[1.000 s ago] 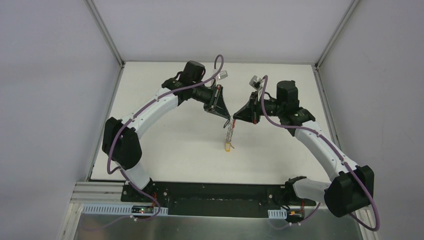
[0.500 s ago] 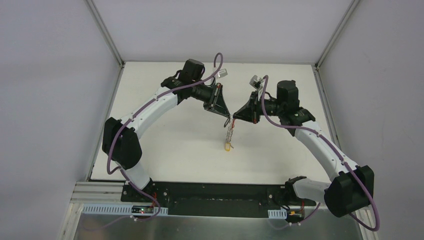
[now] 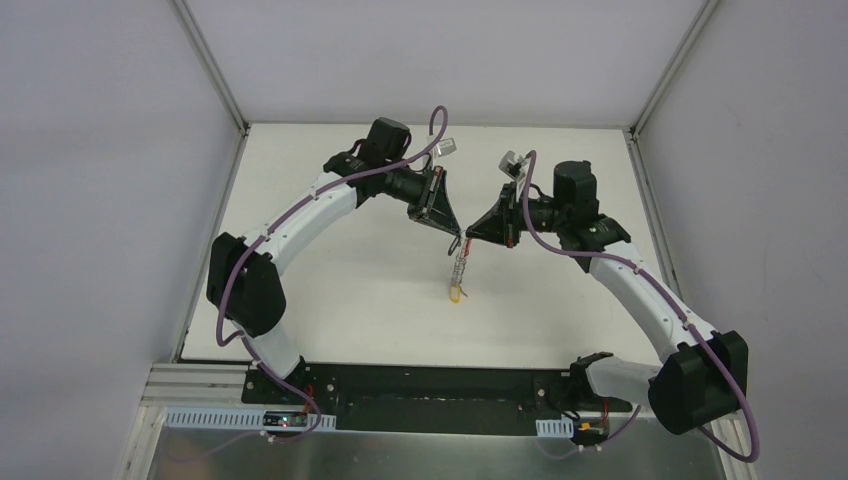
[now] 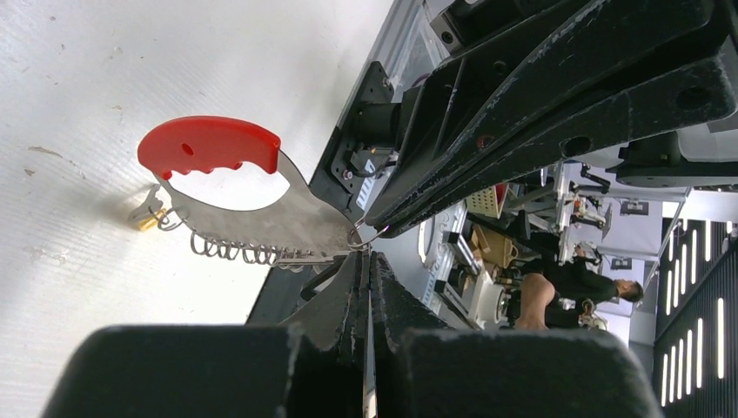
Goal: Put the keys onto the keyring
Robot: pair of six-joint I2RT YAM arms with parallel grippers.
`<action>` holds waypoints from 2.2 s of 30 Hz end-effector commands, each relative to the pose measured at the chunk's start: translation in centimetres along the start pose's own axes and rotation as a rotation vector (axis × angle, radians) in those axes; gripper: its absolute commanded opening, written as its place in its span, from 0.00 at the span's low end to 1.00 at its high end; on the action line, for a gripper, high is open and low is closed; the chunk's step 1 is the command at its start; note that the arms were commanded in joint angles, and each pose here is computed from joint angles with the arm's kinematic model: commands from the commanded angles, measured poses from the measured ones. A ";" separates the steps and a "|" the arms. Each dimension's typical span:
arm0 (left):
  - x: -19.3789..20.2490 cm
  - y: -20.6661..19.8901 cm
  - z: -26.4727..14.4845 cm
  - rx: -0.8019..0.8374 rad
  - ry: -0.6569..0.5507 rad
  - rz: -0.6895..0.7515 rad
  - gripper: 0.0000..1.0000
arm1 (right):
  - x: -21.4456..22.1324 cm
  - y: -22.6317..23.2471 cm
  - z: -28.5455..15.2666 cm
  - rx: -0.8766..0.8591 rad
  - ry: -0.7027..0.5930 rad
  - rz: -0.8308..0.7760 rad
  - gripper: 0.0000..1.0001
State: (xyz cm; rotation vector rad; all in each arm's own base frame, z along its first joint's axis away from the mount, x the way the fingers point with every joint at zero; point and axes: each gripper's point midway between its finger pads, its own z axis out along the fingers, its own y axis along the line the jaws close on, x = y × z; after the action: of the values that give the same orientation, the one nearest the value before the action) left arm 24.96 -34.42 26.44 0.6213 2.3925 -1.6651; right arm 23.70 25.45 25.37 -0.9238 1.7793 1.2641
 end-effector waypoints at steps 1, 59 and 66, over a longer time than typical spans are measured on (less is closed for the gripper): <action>-0.8 -1.8 -0.4 0.052 -0.009 0.089 0.00 | -0.5 0.9 0.0 -0.046 -0.015 -0.034 0.00; 1.2 0.8 -0.3 -0.006 0.033 0.062 0.00 | -1.3 1.3 -0.5 -0.032 -0.031 -0.052 0.00; 1.0 0.7 -0.2 0.015 0.042 0.051 0.00 | -1.2 1.4 -0.6 -0.041 -0.032 -0.055 0.00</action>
State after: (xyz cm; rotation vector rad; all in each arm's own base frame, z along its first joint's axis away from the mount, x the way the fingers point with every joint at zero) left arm 24.21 -33.95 25.15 0.7250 2.3850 -1.6244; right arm 23.47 25.56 25.11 -0.9291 1.7907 1.2730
